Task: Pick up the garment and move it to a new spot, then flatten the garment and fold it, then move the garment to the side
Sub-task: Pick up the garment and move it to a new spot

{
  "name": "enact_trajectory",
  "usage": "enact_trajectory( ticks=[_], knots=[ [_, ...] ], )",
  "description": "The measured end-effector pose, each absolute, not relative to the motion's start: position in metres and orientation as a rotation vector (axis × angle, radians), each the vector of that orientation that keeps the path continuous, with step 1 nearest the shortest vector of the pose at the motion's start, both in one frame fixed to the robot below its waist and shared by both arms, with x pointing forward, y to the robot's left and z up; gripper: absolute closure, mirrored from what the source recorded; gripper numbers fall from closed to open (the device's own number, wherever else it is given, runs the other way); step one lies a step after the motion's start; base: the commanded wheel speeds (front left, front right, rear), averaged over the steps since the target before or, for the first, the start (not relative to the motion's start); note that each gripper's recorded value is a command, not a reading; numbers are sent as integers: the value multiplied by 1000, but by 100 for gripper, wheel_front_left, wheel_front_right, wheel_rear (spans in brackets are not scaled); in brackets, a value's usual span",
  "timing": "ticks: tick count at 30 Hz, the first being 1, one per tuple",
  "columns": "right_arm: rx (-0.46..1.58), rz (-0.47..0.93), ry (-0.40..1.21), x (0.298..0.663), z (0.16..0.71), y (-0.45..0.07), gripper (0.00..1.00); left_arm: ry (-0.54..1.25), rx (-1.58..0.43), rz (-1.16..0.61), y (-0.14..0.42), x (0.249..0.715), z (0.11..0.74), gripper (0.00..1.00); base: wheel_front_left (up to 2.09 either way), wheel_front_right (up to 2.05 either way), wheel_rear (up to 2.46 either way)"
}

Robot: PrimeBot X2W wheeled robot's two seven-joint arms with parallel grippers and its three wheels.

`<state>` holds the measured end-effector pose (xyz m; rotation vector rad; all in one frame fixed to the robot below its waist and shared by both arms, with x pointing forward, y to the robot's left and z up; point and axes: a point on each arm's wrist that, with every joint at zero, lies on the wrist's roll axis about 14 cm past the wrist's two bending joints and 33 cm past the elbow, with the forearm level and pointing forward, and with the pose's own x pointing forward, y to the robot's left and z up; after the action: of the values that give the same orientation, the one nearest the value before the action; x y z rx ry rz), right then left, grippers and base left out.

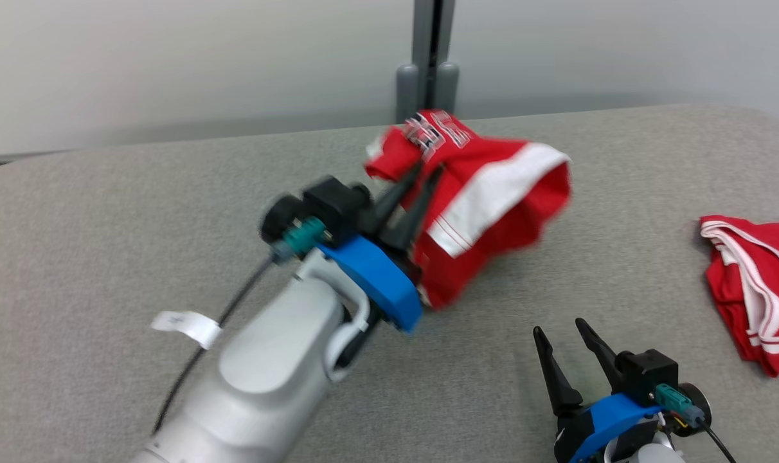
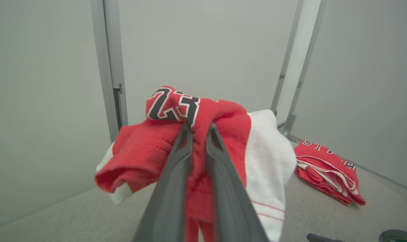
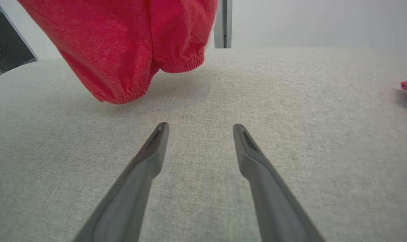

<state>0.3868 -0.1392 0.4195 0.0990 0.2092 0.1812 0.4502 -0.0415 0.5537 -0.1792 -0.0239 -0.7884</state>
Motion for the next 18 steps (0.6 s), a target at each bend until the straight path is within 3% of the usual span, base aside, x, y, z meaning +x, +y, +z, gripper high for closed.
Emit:
enact_trajectory(
  ticks=[6, 7, 9, 18],
  knots=[
    [100, 121, 199, 374, 423, -159, 0, 123, -213, -856, -74, 411, 508, 100, 0, 0, 0],
    [101, 117, 195, 373, 425, -160, 0, 158, -198, -848, -72, 407, 494, 84, 0, 0, 0],
    [103, 111, 192, 372, 426, -161, 0, 217, -181, -807, -60, 402, 471, 0, 0, 0, 0],
    [126, 115, 166, 369, 434, -157, 0, 341, -138, -441, 53, 392, 409, 0, 0, 0, 0]
  ],
)
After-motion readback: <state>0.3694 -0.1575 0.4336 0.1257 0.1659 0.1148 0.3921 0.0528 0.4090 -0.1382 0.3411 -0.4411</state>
